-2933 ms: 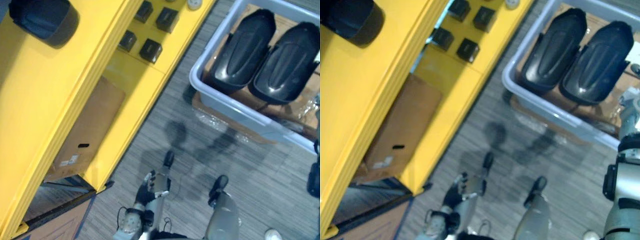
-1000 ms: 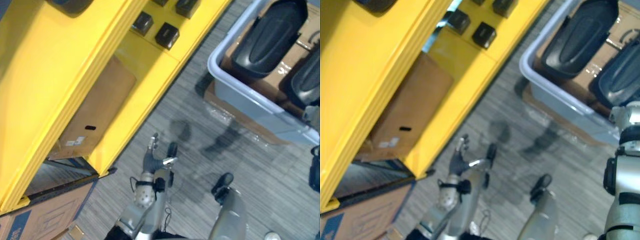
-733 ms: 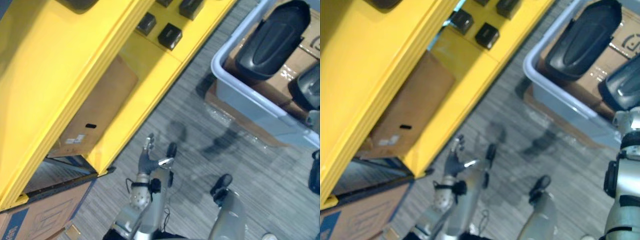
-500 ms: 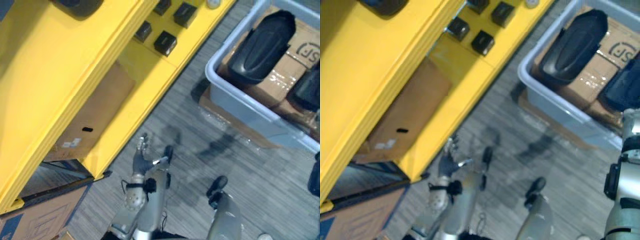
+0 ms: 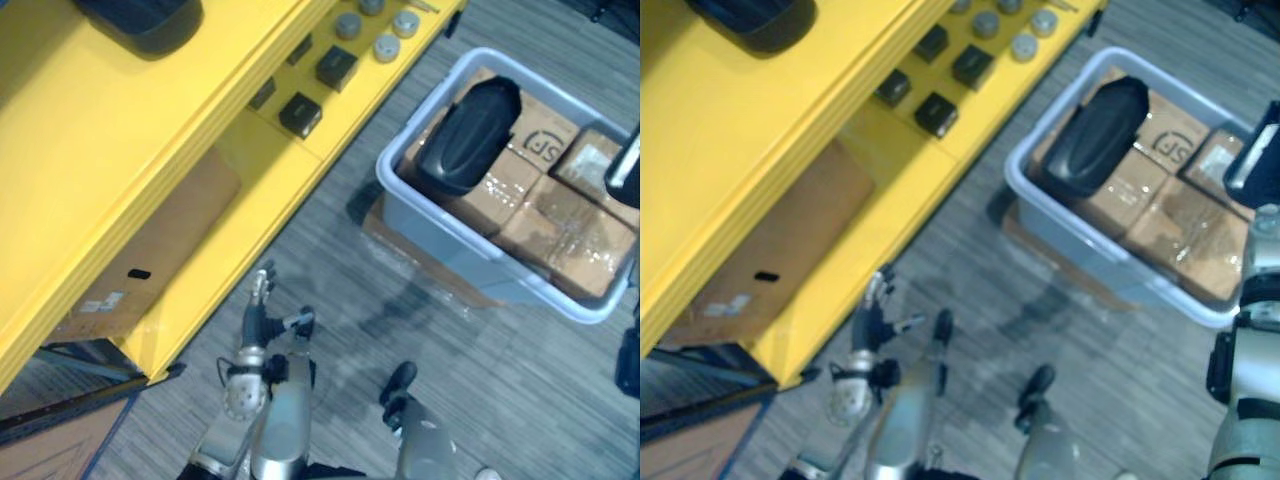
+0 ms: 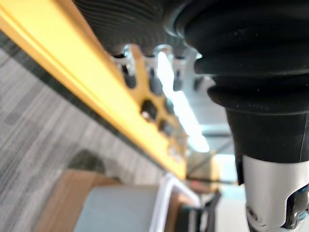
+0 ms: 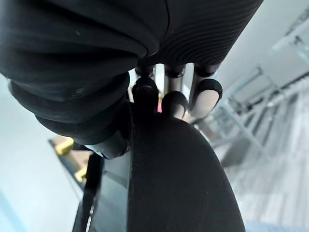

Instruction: Walk over and take plastic housings, then place them on the shelf

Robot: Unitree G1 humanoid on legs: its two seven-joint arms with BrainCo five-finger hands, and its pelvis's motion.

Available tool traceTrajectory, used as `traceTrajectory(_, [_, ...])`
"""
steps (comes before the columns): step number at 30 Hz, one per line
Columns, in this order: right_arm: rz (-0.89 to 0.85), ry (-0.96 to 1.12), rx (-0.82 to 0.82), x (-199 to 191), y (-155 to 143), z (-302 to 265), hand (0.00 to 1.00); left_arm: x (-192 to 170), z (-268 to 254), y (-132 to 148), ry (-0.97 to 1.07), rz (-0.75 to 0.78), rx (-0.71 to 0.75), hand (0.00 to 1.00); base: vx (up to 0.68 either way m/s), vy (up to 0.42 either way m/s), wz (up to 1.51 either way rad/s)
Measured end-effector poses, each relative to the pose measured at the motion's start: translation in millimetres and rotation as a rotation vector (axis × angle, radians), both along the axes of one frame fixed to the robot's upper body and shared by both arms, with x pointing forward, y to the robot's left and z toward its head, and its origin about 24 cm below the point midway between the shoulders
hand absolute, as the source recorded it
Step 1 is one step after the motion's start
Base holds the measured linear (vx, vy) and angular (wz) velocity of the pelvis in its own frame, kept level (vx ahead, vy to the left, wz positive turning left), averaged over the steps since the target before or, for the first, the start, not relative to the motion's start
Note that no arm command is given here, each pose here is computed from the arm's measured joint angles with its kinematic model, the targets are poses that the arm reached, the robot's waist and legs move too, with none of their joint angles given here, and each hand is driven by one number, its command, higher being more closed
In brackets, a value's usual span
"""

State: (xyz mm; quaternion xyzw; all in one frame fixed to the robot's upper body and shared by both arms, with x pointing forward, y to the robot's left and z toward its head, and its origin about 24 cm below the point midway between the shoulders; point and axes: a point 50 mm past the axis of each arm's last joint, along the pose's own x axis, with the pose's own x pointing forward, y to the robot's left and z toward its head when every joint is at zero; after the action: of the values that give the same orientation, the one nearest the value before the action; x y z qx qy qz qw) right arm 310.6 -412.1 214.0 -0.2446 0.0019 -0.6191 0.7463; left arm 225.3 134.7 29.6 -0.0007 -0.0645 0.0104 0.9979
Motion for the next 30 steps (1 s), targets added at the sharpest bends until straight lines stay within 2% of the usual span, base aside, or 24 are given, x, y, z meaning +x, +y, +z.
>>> traceTrajectory(4, [-0.007, 0.001, -0.048, 2.8, 5.3, -0.4, 1.0, -0.4, 3.2, 4.6, -0.003, -0.027, -0.076, 0.0, 0.02, -0.046, 0.02])
traceTrajectory(8, [0.067, -0.037, -0.144, 12.6, 23.6, 11.1, 1.0, -0.9, 14.4, 5.1, -0.026, -0.133, -0.129, 0.0, 0.04, -0.038, -0.02])
traceTrajectory(9, [0.113, -0.065, -0.213, 15.8, 36.8, 14.7, 1.0, 0.2, 17.7, 3.0, 0.009, -0.227, -0.197, 0.0, 0.05, -0.016, -0.09])
traceTrajectory(12, [0.197, -0.111, -0.348, 16.0, 59.4, 19.9, 1.0, 0.5, 17.8, -3.4, 0.085, -0.39, -0.282, 0.0, 0.07, -0.013, -0.21])
traceTrajectory(14, [0.285, -0.132, -0.443, 14.8, 85.0, 13.3, 1.0, 2.2, 15.6, -10.3, 0.18, -0.512, -0.346, 0.0, 0.08, -0.009, -0.27])
traceTrajectory(19, [0.423, -0.052, -0.508, 13.3, 123.6, -27.7, 1.0, 9.0, 14.5, -27.5, 0.316, -0.659, -0.458, 0.0, 0.08, -0.008, -0.28])
traceTrajectory(23, [0.539, 0.013, -0.558, 10.6, 145.9, -46.8, 1.0, 22.5, 8.9, -37.0, 0.372, -0.635, -0.496, 0.0, 0.07, -0.008, -0.24])
traceTrajectory(26, [0.639, -0.023, -0.635, 3.2, 166.4, -49.4, 1.0, 40.0, 5.8, -44.6, 0.402, -0.57, -0.553, 0.0, 0.06, -0.017, -0.19])
traceTrajectory(30, [0.725, -0.052, -0.679, -2.8, 183.9, -58.6, 1.0, 51.6, 7.1, -54.2, 0.417, -0.56, -0.625, 0.0, 0.0, -0.034, -0.15])
